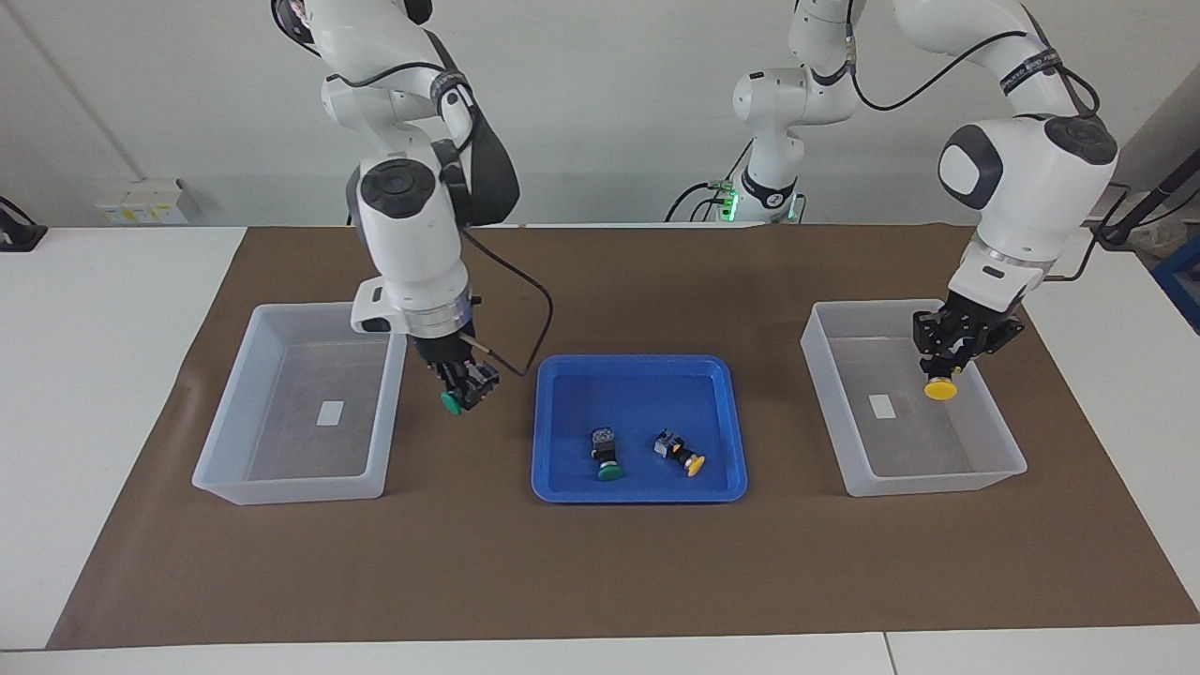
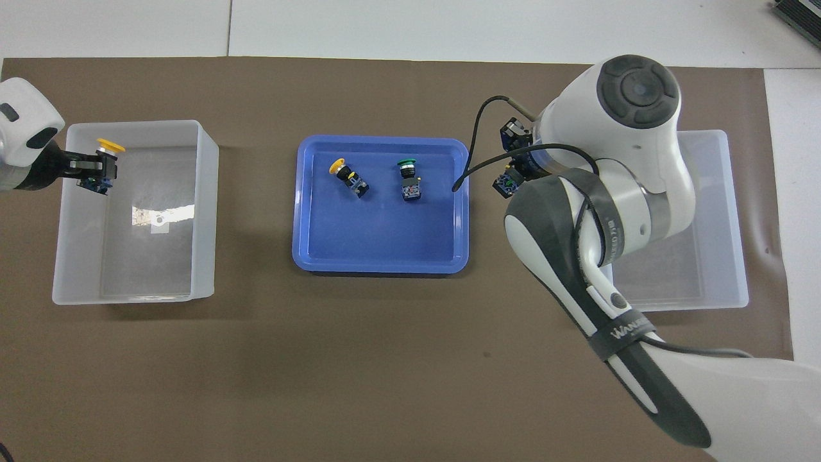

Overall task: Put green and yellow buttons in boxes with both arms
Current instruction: 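Release the yellow button in the left bin while the right gripper drops green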

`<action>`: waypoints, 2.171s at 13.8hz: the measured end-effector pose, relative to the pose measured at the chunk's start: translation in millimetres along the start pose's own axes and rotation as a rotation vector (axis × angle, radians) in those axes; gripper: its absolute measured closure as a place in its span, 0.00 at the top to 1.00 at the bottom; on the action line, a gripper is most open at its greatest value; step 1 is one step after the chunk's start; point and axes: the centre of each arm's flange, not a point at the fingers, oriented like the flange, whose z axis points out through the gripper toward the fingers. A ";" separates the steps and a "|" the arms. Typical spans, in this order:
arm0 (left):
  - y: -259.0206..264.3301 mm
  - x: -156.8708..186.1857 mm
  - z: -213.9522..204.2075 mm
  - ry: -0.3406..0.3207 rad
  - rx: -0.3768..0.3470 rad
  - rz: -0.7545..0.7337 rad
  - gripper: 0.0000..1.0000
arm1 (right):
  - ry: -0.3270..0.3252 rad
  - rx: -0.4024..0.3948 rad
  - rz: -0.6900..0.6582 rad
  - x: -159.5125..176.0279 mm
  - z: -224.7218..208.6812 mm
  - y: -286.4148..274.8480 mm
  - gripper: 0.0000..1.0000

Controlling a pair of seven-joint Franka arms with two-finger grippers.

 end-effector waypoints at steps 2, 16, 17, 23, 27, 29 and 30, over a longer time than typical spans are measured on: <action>4.1 -9.3 21.9 0.019 0.002 0.004 0.42 | -0.012 -0.018 -0.105 32.9 7.5 38.2 0.32; 51.8 -37.9 106.4 0.046 -0.008 -0.025 0.42 | -0.047 -0.033 -0.348 83.0 155.0 191.2 0.32; 50.9 -37.9 106.4 0.046 -0.007 -0.026 0.42 | -0.047 -0.033 -0.347 80.3 160.8 193.7 0.34; 40.5 -33.7 100.9 0.064 -0.001 -0.043 1.00 | 0.023 -0.003 -0.375 79.0 118.3 173.8 0.85; 39.5 -6.6 68.4 0.123 0.002 -0.041 1.00 | 0.046 0.009 -0.440 69.1 55.0 130.0 1.00; 37.7 11.7 36.3 0.072 -0.003 -0.044 0.89 | 0.065 0.026 -0.507 51.5 24.4 88.1 1.00; 38.2 19.3 18.3 0.036 -0.007 -0.051 0.78 | 0.083 0.043 -0.544 39.5 11.8 64.1 1.00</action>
